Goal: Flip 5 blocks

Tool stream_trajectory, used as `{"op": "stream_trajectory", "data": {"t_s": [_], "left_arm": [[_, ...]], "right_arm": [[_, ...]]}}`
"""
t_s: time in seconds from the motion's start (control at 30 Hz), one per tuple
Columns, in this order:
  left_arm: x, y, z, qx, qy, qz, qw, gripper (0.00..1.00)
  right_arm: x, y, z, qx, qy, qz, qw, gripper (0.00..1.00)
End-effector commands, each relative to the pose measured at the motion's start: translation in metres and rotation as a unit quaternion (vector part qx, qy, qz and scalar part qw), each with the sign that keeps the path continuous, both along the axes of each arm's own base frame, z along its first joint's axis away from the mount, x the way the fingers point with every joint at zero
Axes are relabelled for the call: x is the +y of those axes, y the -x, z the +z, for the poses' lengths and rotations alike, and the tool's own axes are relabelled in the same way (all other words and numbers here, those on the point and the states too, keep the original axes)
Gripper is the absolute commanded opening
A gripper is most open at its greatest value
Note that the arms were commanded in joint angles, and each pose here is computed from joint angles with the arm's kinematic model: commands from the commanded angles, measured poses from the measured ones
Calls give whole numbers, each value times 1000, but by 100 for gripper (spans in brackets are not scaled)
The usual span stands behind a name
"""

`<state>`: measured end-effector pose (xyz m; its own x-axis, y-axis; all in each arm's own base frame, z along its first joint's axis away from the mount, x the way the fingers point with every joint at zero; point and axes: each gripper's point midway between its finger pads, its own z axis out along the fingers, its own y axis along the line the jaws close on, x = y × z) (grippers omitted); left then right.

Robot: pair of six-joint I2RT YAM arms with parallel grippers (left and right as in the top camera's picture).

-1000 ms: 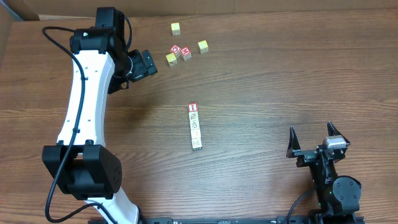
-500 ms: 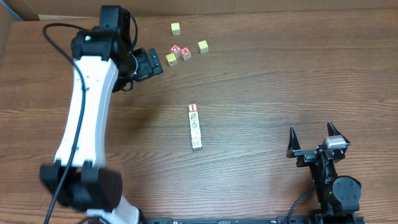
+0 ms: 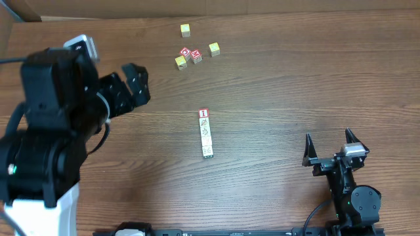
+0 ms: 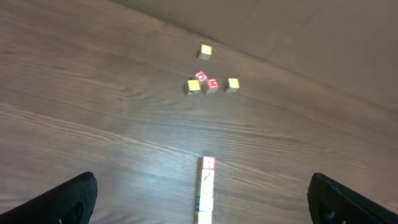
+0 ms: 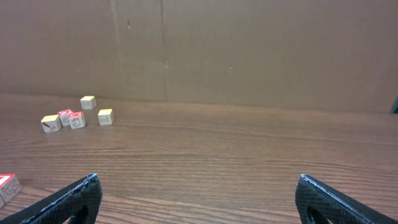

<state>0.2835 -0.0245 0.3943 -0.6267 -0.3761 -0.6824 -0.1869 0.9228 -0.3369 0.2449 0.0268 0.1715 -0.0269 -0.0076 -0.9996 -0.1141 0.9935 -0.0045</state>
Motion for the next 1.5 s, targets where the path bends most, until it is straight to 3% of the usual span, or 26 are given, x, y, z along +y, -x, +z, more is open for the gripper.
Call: {"op": "stream_trajectory", "data": {"t_s": [0.0, 0.5, 0.67, 0.83, 1.0, 1.1, 1.23, 1.47], "left_arm": [[8, 11, -5, 16, -39, -4, 999, 100], [14, 96, -94, 174, -35, 3, 984, 100], [14, 98, -126, 155, -30, 12, 987, 100], [11, 70, -139, 55, -19, 12, 998, 100], [2, 37, -114, -122, 6, -3, 992, 100], [-3, 28, -87, -238, 20, -15, 971, 100], [-6, 33, -53, -380, 29, -23, 924, 100], [-2, 57, -39, -525, 34, -18, 851, 100]], "right_arm": [[-1, 0, -2, -1, 2, -1, 1000, 100], [-1, 0, -2, -1, 2, -1, 1000, 100], [-1, 0, -2, -1, 2, -1, 1000, 100], [-1, 0, -2, -1, 2, -1, 1000, 100], [-1, 0, -2, -1, 2, -1, 1000, 100], [-1, 0, -2, -1, 2, -1, 1000, 100], [-1, 0, -2, -1, 2, -1, 1000, 100], [-1, 0, -2, -1, 2, -1, 1000, 100]]}}
